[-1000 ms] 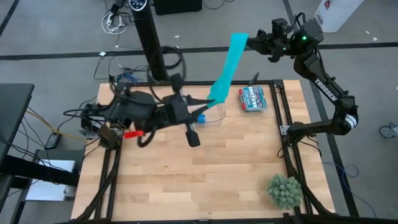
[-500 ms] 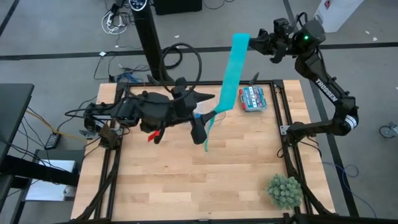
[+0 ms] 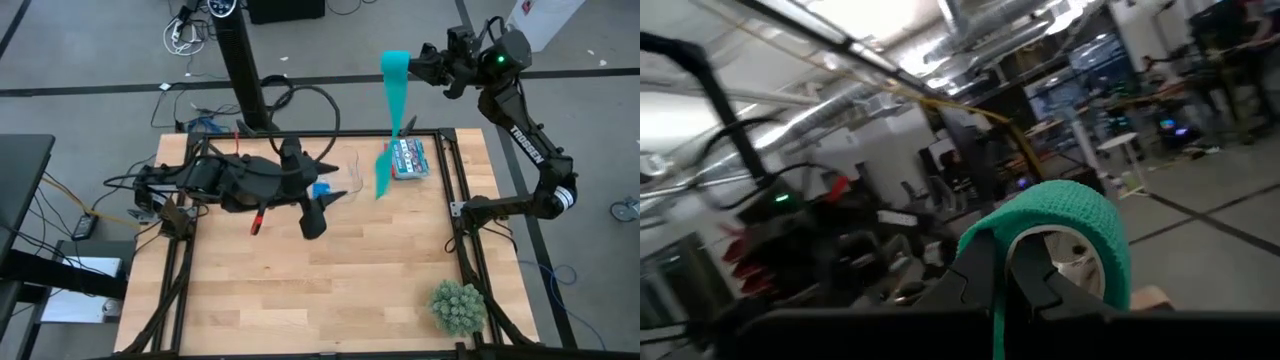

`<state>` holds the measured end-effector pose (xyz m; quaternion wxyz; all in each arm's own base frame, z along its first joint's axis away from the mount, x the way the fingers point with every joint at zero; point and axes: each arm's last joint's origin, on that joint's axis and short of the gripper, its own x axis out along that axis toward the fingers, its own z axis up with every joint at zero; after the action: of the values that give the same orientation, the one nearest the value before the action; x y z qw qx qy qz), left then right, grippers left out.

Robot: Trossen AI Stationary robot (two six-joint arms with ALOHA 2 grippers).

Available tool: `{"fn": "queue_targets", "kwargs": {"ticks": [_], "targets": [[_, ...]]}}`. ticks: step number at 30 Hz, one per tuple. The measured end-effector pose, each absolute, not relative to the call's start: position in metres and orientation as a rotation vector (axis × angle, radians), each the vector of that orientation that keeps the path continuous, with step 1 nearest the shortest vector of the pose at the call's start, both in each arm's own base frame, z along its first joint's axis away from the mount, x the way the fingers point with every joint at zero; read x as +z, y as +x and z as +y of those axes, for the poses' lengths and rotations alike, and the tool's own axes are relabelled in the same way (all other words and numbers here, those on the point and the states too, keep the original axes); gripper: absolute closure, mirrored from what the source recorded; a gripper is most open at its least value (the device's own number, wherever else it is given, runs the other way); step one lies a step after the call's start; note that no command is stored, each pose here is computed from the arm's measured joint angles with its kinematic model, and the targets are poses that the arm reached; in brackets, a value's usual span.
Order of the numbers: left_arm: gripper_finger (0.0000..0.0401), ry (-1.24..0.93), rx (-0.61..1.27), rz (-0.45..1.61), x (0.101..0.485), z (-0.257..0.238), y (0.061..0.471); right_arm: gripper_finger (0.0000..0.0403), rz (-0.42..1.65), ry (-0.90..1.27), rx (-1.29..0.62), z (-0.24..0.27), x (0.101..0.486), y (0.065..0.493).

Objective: Roll bandage
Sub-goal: Roll the sky blue bandage

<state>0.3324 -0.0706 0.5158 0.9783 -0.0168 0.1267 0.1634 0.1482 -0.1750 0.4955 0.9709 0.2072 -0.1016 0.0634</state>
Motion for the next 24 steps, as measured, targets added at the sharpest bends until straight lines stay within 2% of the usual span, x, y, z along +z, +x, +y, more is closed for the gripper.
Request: {"fn": "queue_targets", "kwargs": {"ticks": [8,16,24], "targets": [[0.0153,-0.2,0.429,0.187,0.516,-0.04,0.344,0.0403,-0.253,0.394,0.295,-0.144,0.508,0.163],[0.0153,-0.292,0.334,0.088,0.521,-0.013,0.362,0.0403,-0.283,0.419,0.401,-0.12,0.512,0.181],[0.0153,-0.316,0.313,0.105,0.515,0.004,0.369,0.0403,-0.301,0.434,0.46,-0.102,0.513,0.193]]}}
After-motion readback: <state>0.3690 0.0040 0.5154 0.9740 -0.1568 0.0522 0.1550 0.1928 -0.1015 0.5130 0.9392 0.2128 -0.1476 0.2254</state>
